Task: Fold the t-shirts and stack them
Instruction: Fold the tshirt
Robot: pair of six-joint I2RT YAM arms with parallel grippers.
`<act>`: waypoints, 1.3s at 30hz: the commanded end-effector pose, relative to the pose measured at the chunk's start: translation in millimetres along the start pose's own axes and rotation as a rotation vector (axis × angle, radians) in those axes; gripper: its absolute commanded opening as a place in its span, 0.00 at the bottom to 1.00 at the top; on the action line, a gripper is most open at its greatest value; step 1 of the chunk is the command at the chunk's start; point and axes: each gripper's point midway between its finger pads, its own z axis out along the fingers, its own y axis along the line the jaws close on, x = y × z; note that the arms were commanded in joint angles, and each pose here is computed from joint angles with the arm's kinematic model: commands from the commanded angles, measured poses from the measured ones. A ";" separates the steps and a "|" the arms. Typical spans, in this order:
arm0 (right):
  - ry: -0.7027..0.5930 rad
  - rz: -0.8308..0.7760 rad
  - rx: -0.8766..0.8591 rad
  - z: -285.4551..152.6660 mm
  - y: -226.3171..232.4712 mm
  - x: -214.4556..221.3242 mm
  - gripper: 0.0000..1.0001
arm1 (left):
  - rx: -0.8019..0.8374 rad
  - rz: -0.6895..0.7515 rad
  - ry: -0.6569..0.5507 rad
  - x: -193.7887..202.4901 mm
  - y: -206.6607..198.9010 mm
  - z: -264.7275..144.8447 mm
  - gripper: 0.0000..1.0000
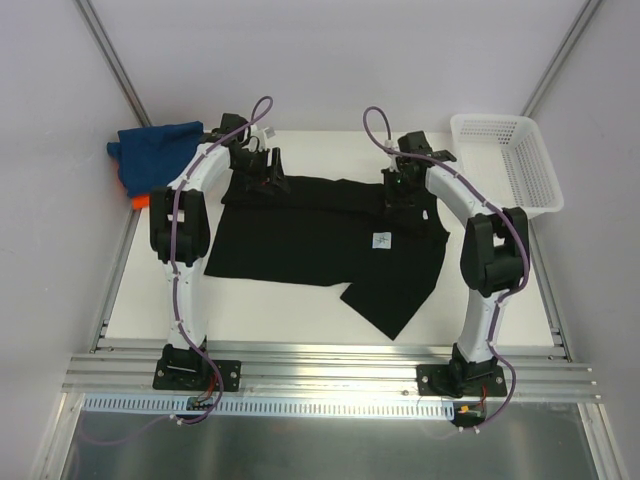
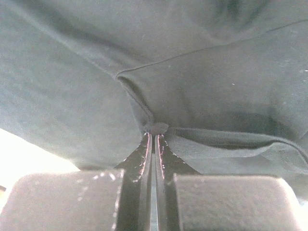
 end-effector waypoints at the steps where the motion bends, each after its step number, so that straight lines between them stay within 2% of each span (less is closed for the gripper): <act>1: 0.015 0.004 -0.029 -16.4 17.6 13.2 0.02 | 0.040 0.053 -0.070 -20.7 -32.2 -25.7 0.61; 4: 0.042 -0.003 -0.036 -14.1 24.2 25.4 0.07 | 0.042 0.053 -0.072 -19.9 -33.9 -28.7 0.61; 6: 0.064 -0.003 -0.028 -13.4 25.4 34.9 0.22 | 0.045 0.060 -0.072 -18.4 -35.7 -31.0 0.61; 8: 0.084 -0.013 -0.031 -12.8 30.2 42.9 0.27 | 0.043 0.063 -0.069 -16.0 -35.3 -31.6 0.61; 9: 0.089 -0.013 -0.028 -13.4 30.5 45.3 0.34 | 0.045 0.068 -0.071 -15.8 -36.5 -33.0 0.61; 11: 0.099 -0.014 -0.019 -14.3 28.7 50.2 0.39 | 0.040 0.067 -0.069 -13.7 -35.6 -33.3 0.62; 15: 0.070 -0.041 0.003 -18.4 25.6 40.6 0.40 | 0.044 0.053 -0.070 -12.8 -36.6 -34.3 0.62; 25: -0.058 -0.052 0.039 -31.0 7.8 -14.2 0.39 | 0.048 0.052 -0.083 -18.8 -40.4 -34.9 0.62; 28: -0.055 -0.037 0.056 -22.0 -7.0 -12.4 0.39 | 0.046 0.059 -0.088 -18.8 -43.0 -36.7 0.62; 33: 0.039 -0.010 0.086 8.6 -37.3 8.3 0.39 | 0.034 0.064 -0.086 -14.9 -42.5 -38.8 0.62; 39: 0.080 0.026 0.070 2.1 -32.8 19.7 0.38 | 0.021 0.073 -0.087 -12.7 -41.2 -40.9 0.62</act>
